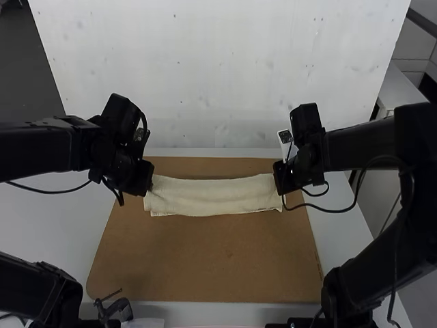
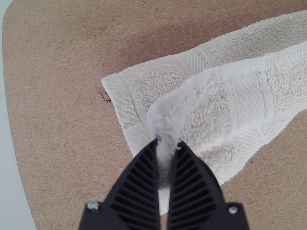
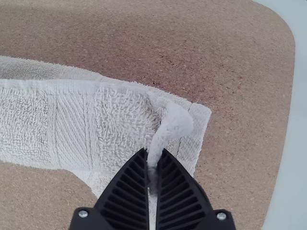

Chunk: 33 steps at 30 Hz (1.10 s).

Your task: Fold the towel.

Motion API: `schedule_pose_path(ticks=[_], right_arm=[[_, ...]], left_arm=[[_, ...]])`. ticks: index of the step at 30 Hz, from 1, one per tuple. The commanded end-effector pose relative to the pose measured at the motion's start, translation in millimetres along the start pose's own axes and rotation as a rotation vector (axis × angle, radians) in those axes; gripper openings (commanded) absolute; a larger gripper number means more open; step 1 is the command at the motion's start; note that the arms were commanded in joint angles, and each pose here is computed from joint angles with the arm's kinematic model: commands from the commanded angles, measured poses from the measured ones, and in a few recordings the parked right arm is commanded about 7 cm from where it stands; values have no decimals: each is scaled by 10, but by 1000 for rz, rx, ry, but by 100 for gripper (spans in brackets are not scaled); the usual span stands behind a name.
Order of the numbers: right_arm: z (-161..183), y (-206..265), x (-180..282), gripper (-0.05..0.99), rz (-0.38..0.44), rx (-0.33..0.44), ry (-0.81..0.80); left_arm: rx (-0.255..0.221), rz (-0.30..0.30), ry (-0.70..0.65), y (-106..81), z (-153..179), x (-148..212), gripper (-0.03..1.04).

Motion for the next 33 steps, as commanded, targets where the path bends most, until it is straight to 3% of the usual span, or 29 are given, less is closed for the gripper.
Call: schedule_pose_path(ticks=[1, 14, 24, 33], right_arm=[[-14, -77, -18, 2, 15, -7, -17], [-110, -260, -279, 2, 87, -51, -29], [-92, -257, -409, 2, 89, -68, -24], [-375, -288, -369, 2, 92, -101, -105]], left_arm=[[9, -52, -13, 72, -50, -40, 2], [17, -106, 60, 233, -221, -571, 2], [34, -136, 52, 394, -453, -757, 2], [42, -149, 36, 472, -506, -813, 2]])
Point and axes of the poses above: each hand's point on the last joint's axis, 136 mm out from that joint toward the fingers, its own x axis back along the fingers, its own y axis along the line the jaws close on, z = x × y, the point moved 2 cm from there along x, back along the fingers, and after that the axes turned 8 degrees about -x, right-handed, at the moved point
